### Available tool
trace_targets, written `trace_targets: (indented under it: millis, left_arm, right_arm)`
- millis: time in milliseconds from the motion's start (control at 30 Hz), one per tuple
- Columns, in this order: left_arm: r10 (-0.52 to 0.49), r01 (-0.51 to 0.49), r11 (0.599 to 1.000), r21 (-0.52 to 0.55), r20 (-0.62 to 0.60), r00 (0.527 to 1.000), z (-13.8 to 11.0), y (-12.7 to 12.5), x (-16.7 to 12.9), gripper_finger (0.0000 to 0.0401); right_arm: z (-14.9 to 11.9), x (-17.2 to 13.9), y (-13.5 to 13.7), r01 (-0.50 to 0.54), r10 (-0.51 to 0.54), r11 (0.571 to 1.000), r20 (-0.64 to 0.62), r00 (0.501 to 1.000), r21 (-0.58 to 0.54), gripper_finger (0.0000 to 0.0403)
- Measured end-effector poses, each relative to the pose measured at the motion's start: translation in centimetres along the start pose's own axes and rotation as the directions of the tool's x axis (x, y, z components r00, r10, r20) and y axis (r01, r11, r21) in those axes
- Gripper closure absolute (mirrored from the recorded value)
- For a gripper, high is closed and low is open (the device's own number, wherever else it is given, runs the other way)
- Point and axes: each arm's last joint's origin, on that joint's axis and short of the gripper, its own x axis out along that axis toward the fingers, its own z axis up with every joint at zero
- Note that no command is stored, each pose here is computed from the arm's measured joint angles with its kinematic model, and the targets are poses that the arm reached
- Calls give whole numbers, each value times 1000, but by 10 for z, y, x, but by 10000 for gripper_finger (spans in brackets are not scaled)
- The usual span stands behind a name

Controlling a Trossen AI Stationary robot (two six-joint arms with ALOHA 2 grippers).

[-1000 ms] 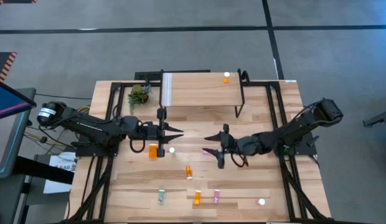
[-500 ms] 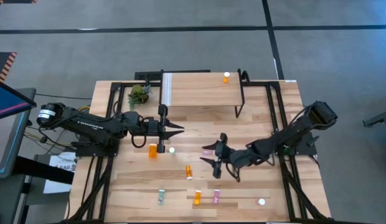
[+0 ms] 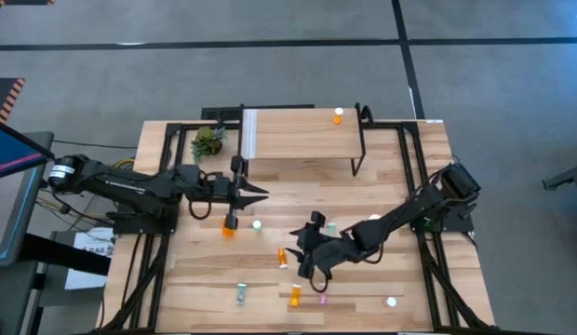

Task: Pick and place medicine bottles onto shelf by color
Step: Put the left small orange pill bottle on the shelf aligned with the other small orange pill bottle

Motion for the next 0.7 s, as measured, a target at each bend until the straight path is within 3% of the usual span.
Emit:
trace_targets:
  millis: [133,400,700]
  left_arm:
    - [-6,5,1000,7,35,999,6,-7,-18,360]
    - [133,-148,988,34,274,953,0,-20,-65,360]
    - [122,-127,992,-6,340,933,-2,-19,-87,360]
  right_arm:
    - [1,7,7,15,-14,999,-33,999,37,163]
    - [-9,20,28,22,-17,998,-101,995,52,163]
    - [-31,32,64,23,-14,997,-123,992,72,163]
